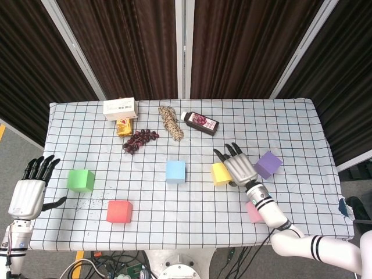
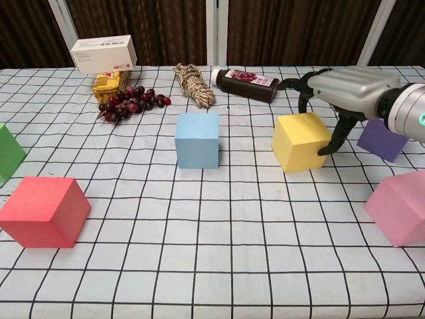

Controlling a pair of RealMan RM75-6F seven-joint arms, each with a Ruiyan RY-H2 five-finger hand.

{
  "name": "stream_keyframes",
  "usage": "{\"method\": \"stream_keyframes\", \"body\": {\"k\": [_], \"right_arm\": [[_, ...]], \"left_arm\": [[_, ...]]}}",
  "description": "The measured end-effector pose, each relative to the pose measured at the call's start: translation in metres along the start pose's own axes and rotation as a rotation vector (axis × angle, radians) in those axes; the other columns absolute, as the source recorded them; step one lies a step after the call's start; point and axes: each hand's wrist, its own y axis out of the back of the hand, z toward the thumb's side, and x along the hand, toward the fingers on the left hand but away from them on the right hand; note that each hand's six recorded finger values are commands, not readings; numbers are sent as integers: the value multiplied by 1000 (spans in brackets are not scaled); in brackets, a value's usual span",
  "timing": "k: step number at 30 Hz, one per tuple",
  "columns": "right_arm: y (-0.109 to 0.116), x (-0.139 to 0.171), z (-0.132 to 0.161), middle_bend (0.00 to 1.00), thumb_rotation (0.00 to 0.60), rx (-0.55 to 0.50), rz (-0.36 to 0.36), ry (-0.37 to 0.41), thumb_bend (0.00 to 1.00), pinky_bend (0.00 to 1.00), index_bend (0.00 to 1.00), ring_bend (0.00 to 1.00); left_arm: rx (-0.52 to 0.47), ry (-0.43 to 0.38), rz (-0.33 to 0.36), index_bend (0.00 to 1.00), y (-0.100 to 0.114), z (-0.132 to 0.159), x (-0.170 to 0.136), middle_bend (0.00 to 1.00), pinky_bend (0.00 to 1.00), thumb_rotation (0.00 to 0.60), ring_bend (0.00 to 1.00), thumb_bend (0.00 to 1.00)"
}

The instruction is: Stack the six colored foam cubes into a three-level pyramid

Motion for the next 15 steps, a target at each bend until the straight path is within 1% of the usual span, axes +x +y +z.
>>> {"method": "stream_keyframes", "body": {"k": [4, 7, 10, 12, 15], "right_arm": [[10, -1, 1, 542, 600, -37, -45, -2, 22, 0, 0, 144], [18, 1, 2, 593, 600, -77, -73, -7, 22, 0, 0, 175], [21, 1, 5, 619, 600, -110, -70, -20, 37, 0, 0, 205], [21, 0, 10, 623, 600, -136, -60, -29, 43, 0, 0, 208], [21, -2, 18, 623, 600, -142, -44, -40, 44, 0, 0, 208]], "left_arm": [[-10, -1, -4, 100, 0, 0, 0, 54, 59, 600, 0, 0], [-14, 0, -4, 100, 1, -1, 0, 54, 59, 600, 0, 0], [-20, 1, -4, 100, 0, -1, -1, 54, 59, 600, 0, 0], [-23, 2, -5, 100, -1, -2, -2, 54, 59, 600, 0, 0], [-27, 6, -8, 100, -2, -4, -3, 54, 59, 600, 0, 0]]}}
